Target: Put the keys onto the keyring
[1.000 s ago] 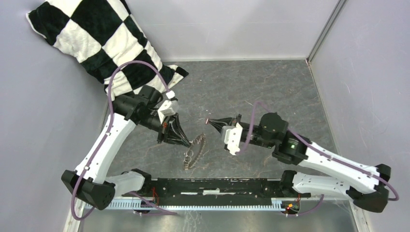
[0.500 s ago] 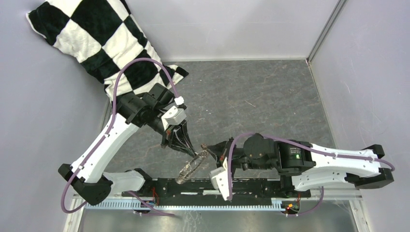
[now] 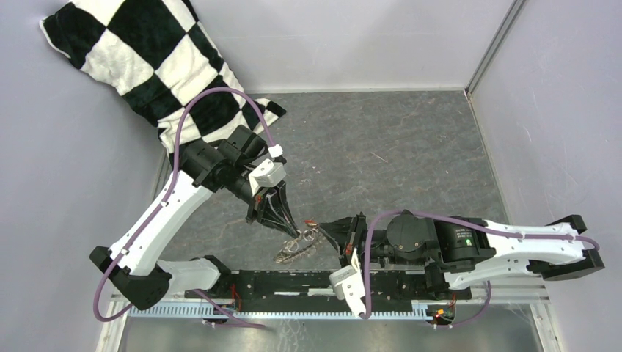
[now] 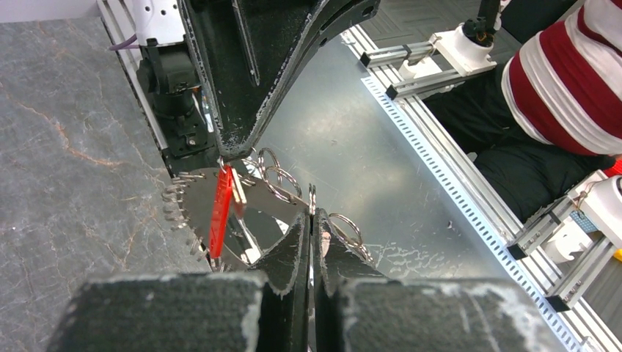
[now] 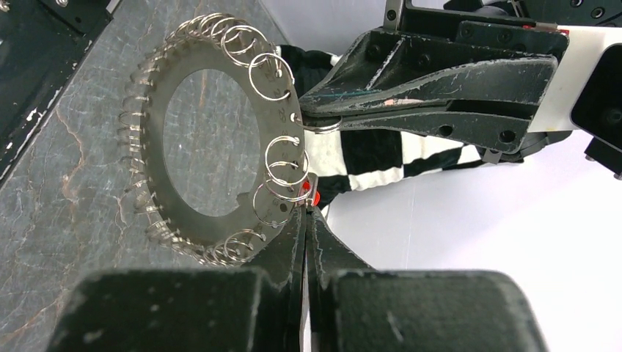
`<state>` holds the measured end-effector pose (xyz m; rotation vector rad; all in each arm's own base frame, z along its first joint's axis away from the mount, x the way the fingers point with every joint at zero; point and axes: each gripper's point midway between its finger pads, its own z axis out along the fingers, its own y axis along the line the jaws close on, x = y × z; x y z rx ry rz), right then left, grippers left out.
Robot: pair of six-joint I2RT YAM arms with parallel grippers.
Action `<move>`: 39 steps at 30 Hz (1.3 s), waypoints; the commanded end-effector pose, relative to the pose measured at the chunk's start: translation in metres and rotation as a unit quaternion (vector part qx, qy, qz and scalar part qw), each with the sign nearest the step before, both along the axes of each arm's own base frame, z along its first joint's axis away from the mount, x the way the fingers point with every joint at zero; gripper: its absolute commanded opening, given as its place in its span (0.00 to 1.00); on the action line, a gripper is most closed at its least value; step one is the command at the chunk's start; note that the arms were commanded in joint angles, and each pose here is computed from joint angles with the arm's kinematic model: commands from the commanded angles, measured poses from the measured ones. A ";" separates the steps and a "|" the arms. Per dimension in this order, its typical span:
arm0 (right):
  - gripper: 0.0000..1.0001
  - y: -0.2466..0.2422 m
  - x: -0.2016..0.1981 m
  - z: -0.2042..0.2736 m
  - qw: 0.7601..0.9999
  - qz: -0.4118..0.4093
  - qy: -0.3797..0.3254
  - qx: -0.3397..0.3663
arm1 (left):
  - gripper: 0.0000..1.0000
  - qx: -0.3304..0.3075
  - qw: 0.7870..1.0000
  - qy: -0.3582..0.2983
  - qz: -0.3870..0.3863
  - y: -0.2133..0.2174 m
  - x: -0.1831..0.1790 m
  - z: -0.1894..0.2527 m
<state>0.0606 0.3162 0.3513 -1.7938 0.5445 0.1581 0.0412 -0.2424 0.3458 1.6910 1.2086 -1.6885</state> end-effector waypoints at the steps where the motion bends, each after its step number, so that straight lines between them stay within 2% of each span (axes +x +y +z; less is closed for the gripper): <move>1: 0.01 0.001 0.001 0.014 0.999 -0.002 -0.021 0.036 | 0.02 -0.020 1.000 0.001 -0.007 -0.002 -0.002 0.013; 7: 0.01 -0.005 0.016 0.028 0.996 -0.037 -0.055 0.059 | 0.02 -0.015 1.000 0.003 -0.005 -0.001 -0.003 0.012; 10: 0.01 -0.006 0.025 0.025 0.994 -0.062 -0.072 0.049 | 0.02 -0.016 1.000 0.000 -0.005 -0.001 -0.003 0.012; 18: 0.01 0.001 0.001 0.027 0.997 0.008 -0.047 0.060 | 0.02 -0.025 1.000 -0.001 -0.008 0.000 -0.005 0.016; 24: 0.01 0.009 -0.010 0.018 0.997 0.042 -0.049 0.036 | 0.02 -0.028 0.999 0.019 -0.009 -0.004 -0.002 0.019; 39: 0.01 0.017 -0.012 0.014 0.997 0.044 -0.050 0.050 | 0.02 -0.024 0.999 0.040 -0.008 -0.007 0.002 0.019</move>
